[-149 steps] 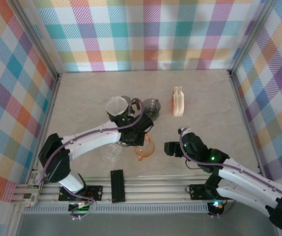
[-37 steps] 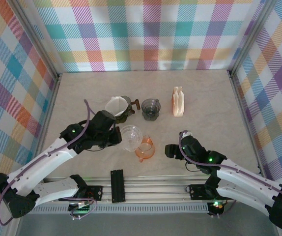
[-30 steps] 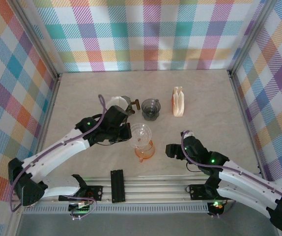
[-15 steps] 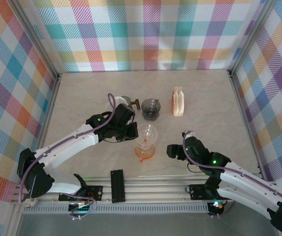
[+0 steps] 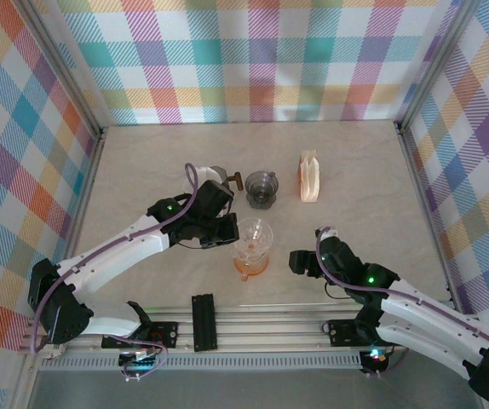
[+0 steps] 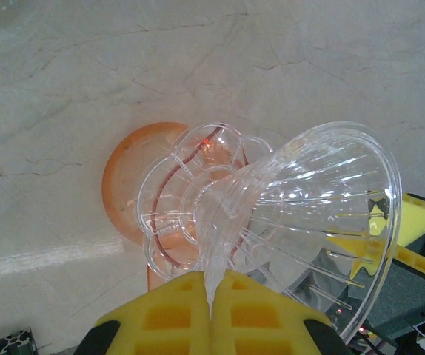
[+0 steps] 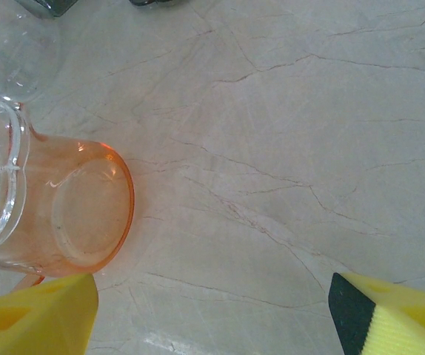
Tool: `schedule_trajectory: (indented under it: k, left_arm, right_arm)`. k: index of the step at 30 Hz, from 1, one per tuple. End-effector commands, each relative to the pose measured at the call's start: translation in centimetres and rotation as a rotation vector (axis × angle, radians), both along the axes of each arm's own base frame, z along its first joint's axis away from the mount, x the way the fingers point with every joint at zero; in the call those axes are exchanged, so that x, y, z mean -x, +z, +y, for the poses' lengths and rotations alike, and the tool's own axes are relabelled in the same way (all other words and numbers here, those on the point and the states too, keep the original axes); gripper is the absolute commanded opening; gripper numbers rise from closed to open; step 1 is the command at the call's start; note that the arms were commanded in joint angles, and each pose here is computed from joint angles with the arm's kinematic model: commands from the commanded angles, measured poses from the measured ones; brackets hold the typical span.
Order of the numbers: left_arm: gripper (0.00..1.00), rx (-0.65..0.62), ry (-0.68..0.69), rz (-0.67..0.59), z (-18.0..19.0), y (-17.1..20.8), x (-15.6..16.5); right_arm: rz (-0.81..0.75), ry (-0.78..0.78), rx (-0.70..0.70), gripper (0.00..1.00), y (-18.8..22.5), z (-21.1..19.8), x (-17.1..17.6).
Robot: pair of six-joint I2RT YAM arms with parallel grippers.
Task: Place the coffee filter in the dripper
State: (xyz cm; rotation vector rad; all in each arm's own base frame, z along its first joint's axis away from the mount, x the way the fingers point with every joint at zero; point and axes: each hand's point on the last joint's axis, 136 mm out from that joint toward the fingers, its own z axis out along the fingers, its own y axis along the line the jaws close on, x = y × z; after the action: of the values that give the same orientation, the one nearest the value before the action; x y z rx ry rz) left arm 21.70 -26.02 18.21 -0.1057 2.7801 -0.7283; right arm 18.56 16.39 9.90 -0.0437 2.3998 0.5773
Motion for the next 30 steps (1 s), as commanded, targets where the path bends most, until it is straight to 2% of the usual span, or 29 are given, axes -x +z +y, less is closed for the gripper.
schedule_trajectory:
  k: [1,5,10,14,19,22,30]
  left_arm:
    - [0.0,0.06,-0.004,0.013,-0.7,1.1,0.5]
    - [0.01,0.052,0.002,0.027,-0.6,0.6,0.6]
    - [0.26,0.044,0.013,0.016,0.1,0.6,0.8]
    - [0.34,0.044,0.024,0.006,0.5,0.8,0.9]
    - [0.57,0.04,0.03,-0.05,1.2,2.0,0.5]
    - [0.67,0.015,0.023,-0.099,1.8,2.9,0.2]
    - [0.73,-0.046,0.03,-0.135,3.0,2.4,-0.1]
  right_arm:
    - [0.0,-0.017,-0.01,0.83,0.2,-0.2,0.0]
    - [0.001,-0.018,-0.011,0.83,0.1,-0.2,0.1]
    - [0.001,-0.018,-0.013,0.83,0.1,-0.2,0.1]
    - [-0.001,-0.017,-0.017,0.83,0.2,-0.1,0.0]
    - [-0.001,-0.014,-0.029,0.83,0.4,0.1,-0.1]
    - [0.009,0.001,-0.027,0.83,0.5,0.6,-0.1]
    - [0.046,0.093,0.107,0.81,1.0,3.1,-2.0]
